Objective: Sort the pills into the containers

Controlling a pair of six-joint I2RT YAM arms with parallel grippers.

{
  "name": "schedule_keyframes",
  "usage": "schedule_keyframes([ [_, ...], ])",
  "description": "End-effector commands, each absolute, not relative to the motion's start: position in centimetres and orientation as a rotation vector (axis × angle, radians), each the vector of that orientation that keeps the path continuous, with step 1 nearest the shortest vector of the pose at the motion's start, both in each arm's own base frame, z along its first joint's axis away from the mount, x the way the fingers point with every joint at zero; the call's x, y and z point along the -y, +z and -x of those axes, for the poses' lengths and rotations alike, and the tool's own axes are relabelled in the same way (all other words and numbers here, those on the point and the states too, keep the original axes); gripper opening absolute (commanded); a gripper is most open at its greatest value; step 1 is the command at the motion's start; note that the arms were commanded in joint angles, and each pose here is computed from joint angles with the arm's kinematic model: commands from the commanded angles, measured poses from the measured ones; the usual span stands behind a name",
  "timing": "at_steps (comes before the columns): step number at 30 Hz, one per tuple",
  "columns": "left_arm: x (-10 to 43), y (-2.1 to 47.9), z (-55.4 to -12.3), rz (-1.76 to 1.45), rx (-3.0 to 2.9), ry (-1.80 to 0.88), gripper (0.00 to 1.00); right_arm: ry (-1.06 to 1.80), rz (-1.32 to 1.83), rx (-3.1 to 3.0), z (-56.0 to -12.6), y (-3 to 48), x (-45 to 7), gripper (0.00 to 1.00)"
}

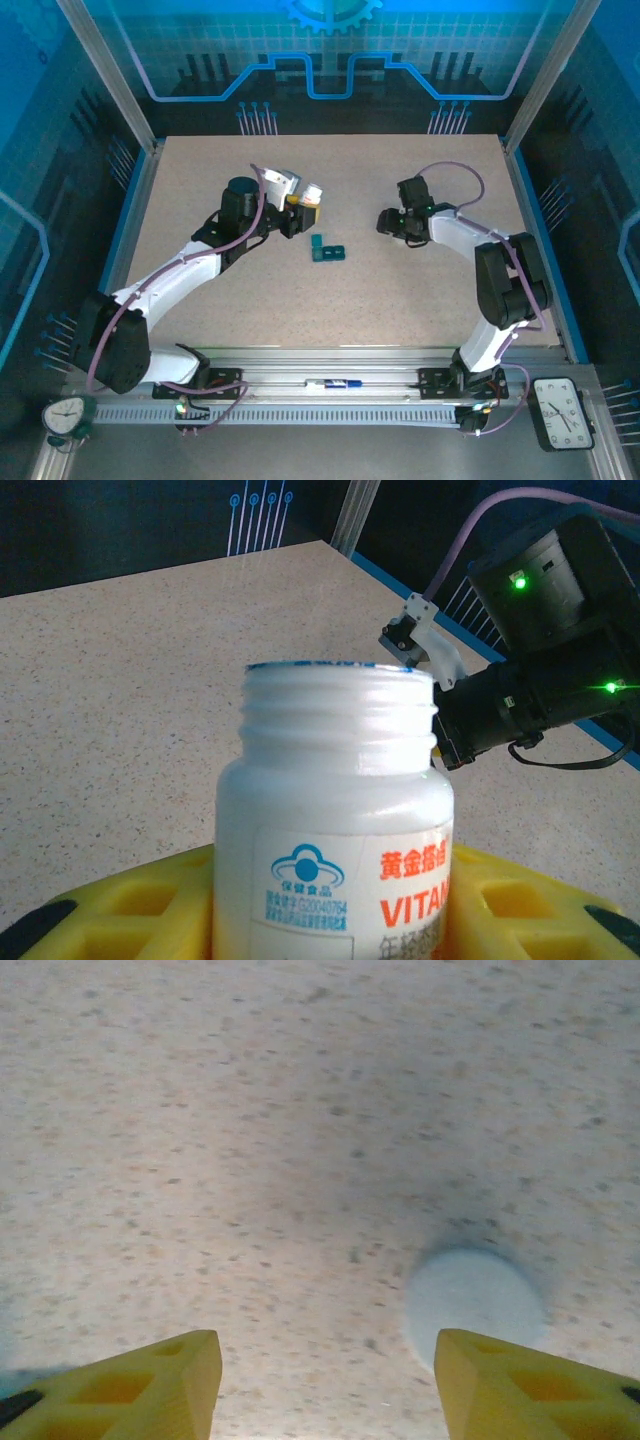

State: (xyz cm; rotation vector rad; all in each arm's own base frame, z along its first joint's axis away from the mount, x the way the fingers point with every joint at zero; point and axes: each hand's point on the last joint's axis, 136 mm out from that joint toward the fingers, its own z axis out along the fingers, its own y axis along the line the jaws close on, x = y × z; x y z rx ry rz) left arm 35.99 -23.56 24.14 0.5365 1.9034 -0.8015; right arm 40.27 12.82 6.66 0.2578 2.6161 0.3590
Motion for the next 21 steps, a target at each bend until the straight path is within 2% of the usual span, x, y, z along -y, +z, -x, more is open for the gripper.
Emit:
schedule_keyframes([
  [1, 22.9, 24.0, -36.4, -0.527, -1.892, -0.768, 0.13, 0.557, -0.095, -2.616, -41.2, 7.5, -17.1, 0.54],
  [9, 22.4, 23.4, -36.7, -0.480, -1.936, -0.746, 0.13, 0.747, 0.108, -2.671, -42.8, 6.7, -23.4, 0.36],
  [21, 20.1, 20.4, -36.1, -0.337, -2.067, -0.663, 0.13, 0.804, 0.218, -2.751, -41.0, 3.2, -27.0, 0.25],
])
